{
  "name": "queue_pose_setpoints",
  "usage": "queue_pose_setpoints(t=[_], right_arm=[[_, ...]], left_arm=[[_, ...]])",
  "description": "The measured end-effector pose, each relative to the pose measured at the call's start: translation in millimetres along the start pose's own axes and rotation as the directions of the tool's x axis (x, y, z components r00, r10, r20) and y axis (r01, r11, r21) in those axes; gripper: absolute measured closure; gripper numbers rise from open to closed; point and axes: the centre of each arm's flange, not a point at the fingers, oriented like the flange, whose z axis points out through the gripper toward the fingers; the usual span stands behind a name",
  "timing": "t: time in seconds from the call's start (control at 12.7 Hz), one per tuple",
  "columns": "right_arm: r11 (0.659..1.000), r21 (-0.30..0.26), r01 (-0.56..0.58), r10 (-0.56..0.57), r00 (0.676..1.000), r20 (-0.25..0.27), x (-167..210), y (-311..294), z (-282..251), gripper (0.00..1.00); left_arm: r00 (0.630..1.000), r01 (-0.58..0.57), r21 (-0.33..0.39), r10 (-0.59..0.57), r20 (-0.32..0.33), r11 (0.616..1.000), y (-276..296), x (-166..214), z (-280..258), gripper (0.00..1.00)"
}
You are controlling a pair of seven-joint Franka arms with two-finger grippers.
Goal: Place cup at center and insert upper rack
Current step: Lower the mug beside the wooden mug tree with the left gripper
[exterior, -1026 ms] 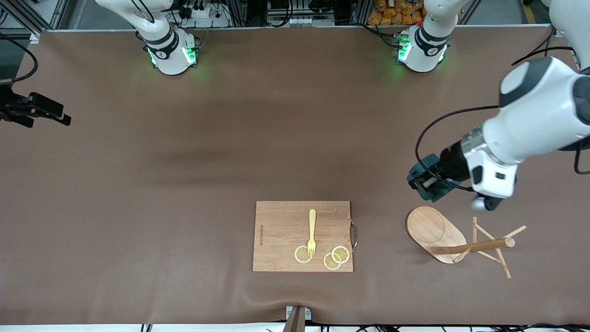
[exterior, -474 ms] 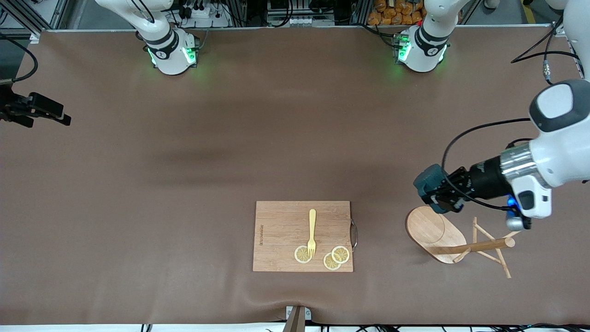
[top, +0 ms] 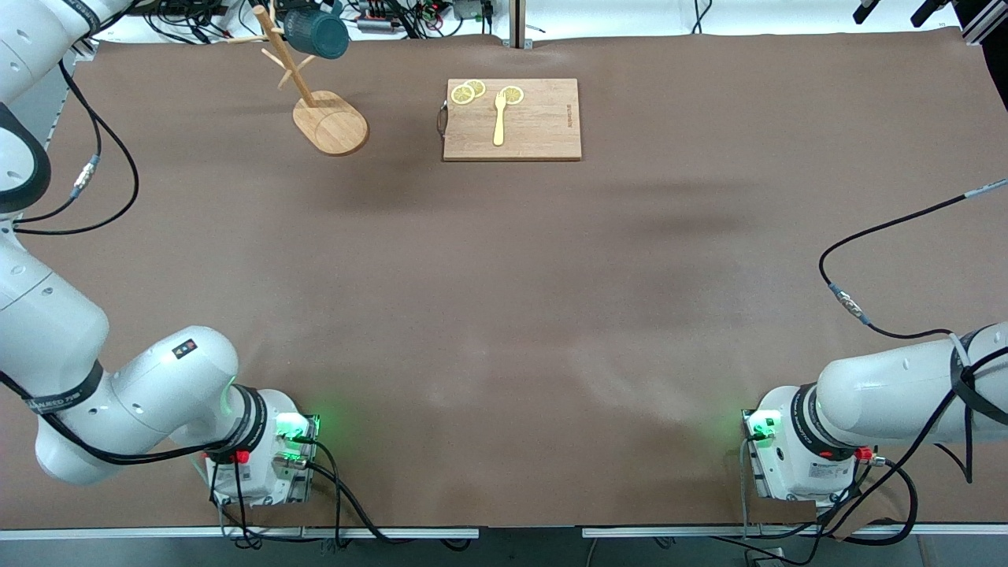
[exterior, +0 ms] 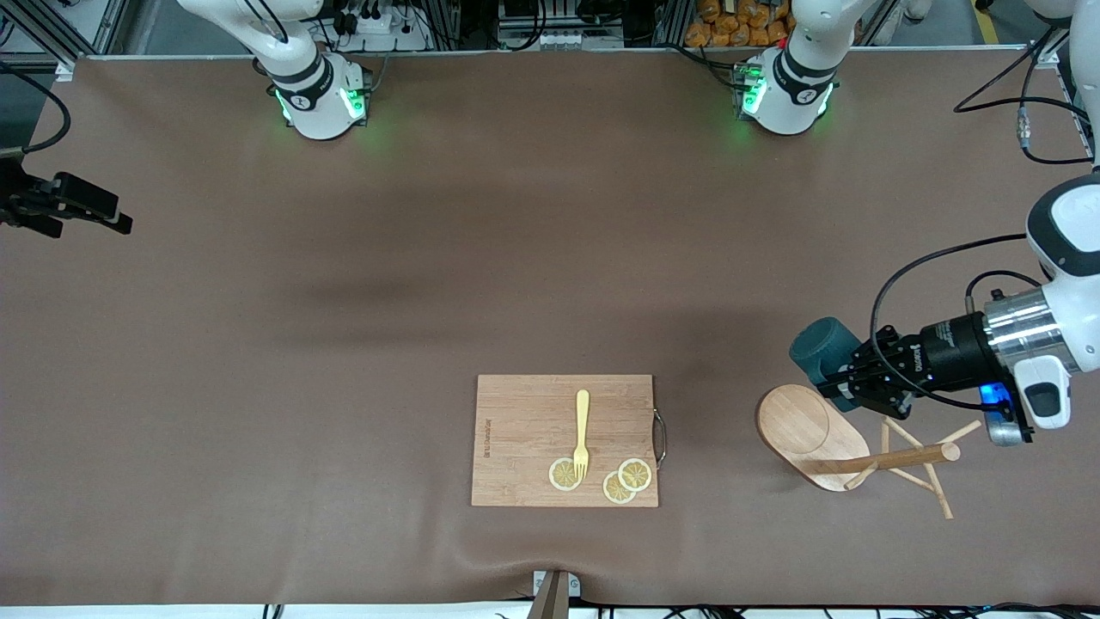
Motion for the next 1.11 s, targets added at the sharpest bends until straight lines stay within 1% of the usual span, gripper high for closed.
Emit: queue_pose_setpoints(t=[0.16,0.32,0.55,0.79,1.11], right_arm=[[1.000,0.000,0.000,0.000,1.000,0.001,0.2,0.0,0.4,0.00],[1.000,0.000,0.000,0.000,1.000,0.002,0.5,0.1,0.9,0.00],[1.000,0.000,0.000,0.000,1.000,0.003,0.8,0.2,1.3,0.00],[1.000,0.000,0.000,0.000,1.000,0.003,0.9,0.2,1.4,0.00],[1.000,0.000,0.000,0.000,1.000,0.003,0.9,0.1,1.4,0.00]], left_arm=[[0.999,0.027,-0.034,-0.026,0.027,0.999,-3.9,13.2,-12.3,0.95],[0.999,0.025,-0.062,-0.022,0.048,0.998,-8.8,27.0,-22.9,0.95],[0.995,0.017,-0.109,-0.006,0.100,0.994,-18.1,52.6,-27.7,0.95],[0.991,0.002,-0.154,0.019,0.131,0.988,-26.5,74.2,-32.1,0.95],[0.984,-0.010,-0.221,0.048,0.170,0.975,-34.2,93.4,-38.3,0.95]])
